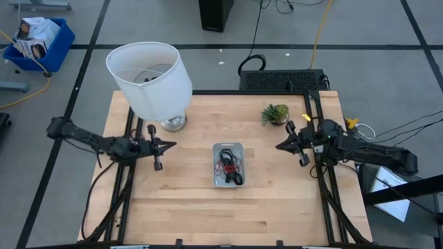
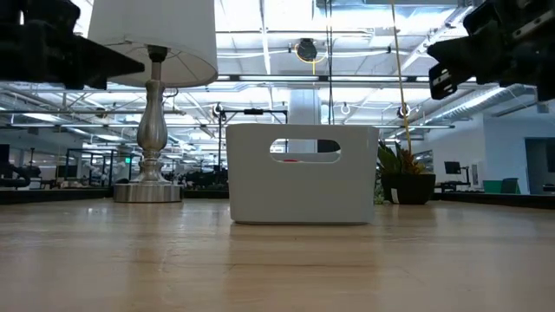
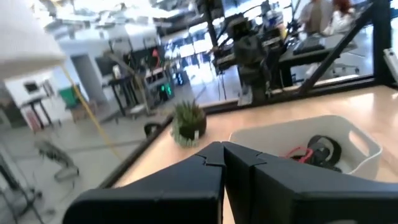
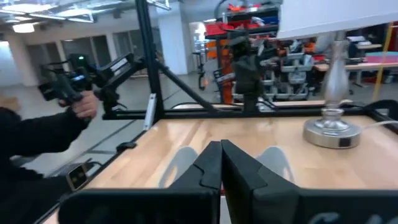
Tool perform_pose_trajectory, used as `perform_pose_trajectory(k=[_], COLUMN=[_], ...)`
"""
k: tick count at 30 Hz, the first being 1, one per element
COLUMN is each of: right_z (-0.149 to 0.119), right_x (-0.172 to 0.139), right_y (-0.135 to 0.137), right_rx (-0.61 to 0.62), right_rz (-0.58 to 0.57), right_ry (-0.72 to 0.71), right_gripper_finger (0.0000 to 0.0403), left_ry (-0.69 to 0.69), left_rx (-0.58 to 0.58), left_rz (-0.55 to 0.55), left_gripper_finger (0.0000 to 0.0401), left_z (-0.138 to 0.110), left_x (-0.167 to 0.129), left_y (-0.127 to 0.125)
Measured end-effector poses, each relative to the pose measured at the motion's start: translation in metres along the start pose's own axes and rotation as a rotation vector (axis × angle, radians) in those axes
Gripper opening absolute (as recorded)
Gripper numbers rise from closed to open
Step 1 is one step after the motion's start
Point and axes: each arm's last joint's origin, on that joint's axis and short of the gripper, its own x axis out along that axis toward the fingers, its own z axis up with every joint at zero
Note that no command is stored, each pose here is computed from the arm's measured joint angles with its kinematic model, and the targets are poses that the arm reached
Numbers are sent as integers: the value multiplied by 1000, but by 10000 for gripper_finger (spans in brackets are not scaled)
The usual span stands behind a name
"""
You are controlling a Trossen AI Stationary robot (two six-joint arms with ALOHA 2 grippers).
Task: Pick and place rubber bands into bin
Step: Return to Home Position
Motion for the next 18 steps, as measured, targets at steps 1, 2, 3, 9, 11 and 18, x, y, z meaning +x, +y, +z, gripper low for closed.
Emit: perform_pose_trajectory(k=[1,2,3,9,11,18], right_z=[-2,-3,-3,-9,-10,-2], right_x=[0,-1,-1,-3,-3,-9], right_y=[1,2,2,4,6,19], right_rx=[-1,-2,-3,22,2,-63], right_rz=[5,-9,-35,-190,-208,-112], right_ry=[-2,-8,-14,15,24,-60], right_gripper_finger=[0,0,0,0,0,0], left_ry=[14,29,42,82,80,37], left_rx=[-12,-22,-30,-34,-18,76], left_rz=[4,7,14,122,118,48], left_gripper_finger=[1,1,1,1,1,1], left_z=[-2,-3,-4,-7,-6,0], left_x=[0,1,1,1,0,-4], left_y=[0,1,1,4,3,-5])
